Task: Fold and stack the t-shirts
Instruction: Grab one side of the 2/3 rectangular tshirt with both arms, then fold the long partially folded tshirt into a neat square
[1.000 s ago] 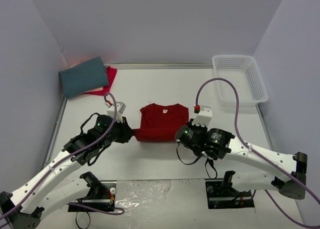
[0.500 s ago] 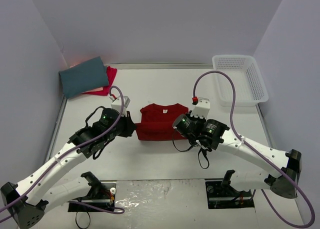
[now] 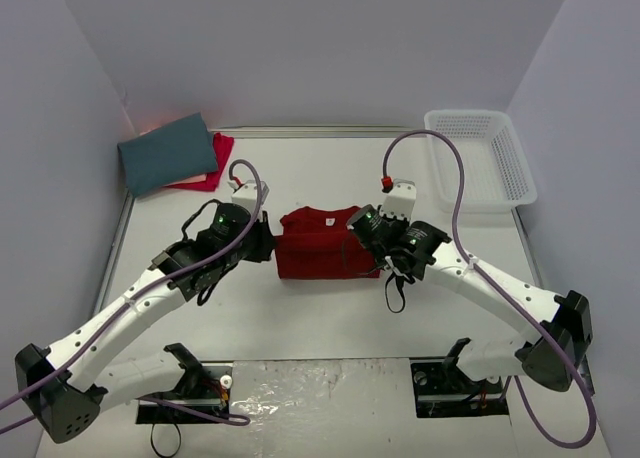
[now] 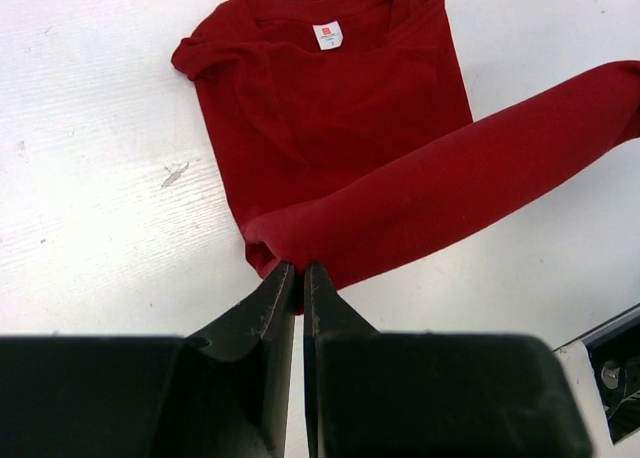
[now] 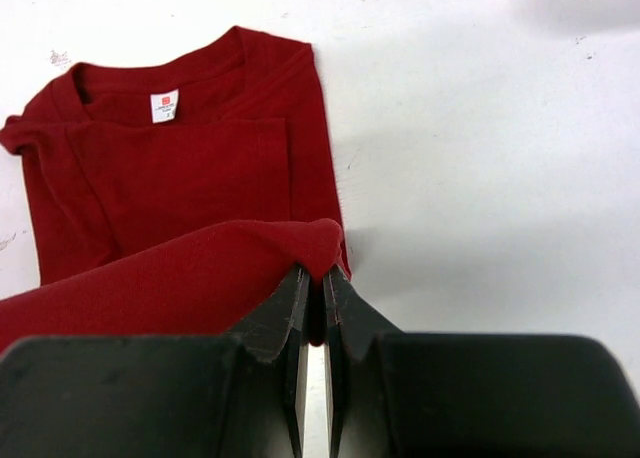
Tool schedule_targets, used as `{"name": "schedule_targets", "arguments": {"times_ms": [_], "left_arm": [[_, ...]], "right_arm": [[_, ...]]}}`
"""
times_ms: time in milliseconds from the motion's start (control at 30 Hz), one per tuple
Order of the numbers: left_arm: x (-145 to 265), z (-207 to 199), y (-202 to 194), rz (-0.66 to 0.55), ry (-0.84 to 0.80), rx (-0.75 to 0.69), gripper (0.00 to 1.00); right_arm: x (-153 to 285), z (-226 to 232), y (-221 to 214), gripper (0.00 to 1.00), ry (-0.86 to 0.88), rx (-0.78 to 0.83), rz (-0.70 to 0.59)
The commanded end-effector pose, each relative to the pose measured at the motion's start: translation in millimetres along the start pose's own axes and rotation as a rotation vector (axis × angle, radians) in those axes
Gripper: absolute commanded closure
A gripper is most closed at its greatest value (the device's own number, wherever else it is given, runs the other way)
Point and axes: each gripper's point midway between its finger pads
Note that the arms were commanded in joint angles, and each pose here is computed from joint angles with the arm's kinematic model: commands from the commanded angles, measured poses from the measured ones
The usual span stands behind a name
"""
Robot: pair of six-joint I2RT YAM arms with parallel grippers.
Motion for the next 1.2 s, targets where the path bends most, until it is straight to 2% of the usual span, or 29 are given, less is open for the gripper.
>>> {"name": "schedule_targets", "arguments": {"times_ms": [0,1167], "left_arm": [[3,2,28,-0.081,0.032,-0.012,0.98],[-54,6,69,-0.083,0.088,0.022,0.98]], "right_arm": [[-11,-15,13,1.00,-0.060,0.043,-0.018],[-100,-22,47,1.00,-0.053,0.095,0.076]]}}
Point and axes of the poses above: each gripper's point midway between its finger pads, its own x axis back along the fingers, its own z axis along the line the jaws close on, y = z × x, and after that the axes turned 8 degrees about x, right-handed
